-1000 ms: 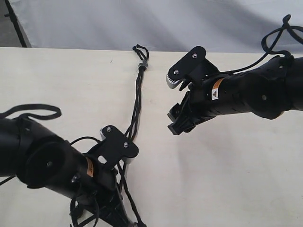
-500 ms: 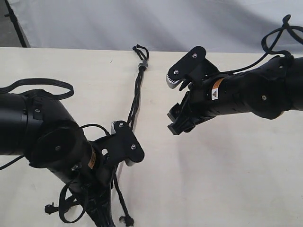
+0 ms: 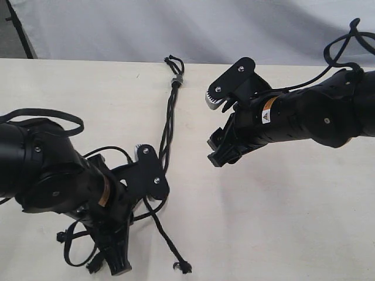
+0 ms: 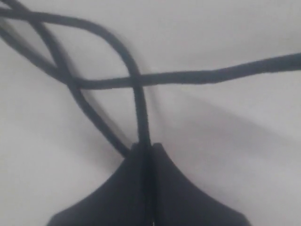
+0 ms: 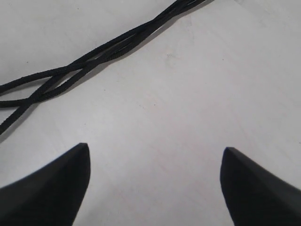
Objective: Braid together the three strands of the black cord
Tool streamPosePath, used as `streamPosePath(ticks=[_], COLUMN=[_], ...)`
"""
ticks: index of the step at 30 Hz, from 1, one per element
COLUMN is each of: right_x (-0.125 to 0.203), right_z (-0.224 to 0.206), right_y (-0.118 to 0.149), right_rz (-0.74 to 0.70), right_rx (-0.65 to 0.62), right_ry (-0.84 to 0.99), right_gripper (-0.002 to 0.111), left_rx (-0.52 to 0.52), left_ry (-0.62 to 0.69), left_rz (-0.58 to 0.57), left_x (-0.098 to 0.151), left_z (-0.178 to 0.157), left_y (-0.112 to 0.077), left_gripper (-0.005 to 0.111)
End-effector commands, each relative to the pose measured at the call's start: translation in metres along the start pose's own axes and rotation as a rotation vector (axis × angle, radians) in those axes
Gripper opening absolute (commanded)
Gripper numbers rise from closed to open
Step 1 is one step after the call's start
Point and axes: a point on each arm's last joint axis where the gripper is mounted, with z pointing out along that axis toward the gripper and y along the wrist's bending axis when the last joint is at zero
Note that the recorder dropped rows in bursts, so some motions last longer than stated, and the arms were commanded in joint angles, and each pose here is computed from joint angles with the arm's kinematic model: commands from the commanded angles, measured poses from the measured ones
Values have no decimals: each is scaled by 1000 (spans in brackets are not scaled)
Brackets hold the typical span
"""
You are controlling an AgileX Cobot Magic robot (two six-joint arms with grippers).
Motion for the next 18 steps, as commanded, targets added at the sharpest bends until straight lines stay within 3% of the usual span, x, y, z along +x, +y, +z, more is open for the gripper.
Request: streamPosePath(ticks=[1, 5, 10, 18], right_x=[0, 0, 0, 0], right_z=[-1, -1, -1, -1], right_y=[-2, -2, -2, -2], right_rz=[4, 4, 4, 4], right_rx=[6, 6, 6, 6], right_ry=[-8, -8, -8, -8], right_gripper=[72, 72, 72, 72], left_rx=[-45, -81, -84, -28], left_ry=[-46, -101, -136, -69], left_rz=[-90, -161, -207, -359], left_x=[20, 36, 46, 52], left_z=[8, 14, 19, 20], left_y=[21, 34, 31, 25], left_gripper=[0, 0, 0, 0])
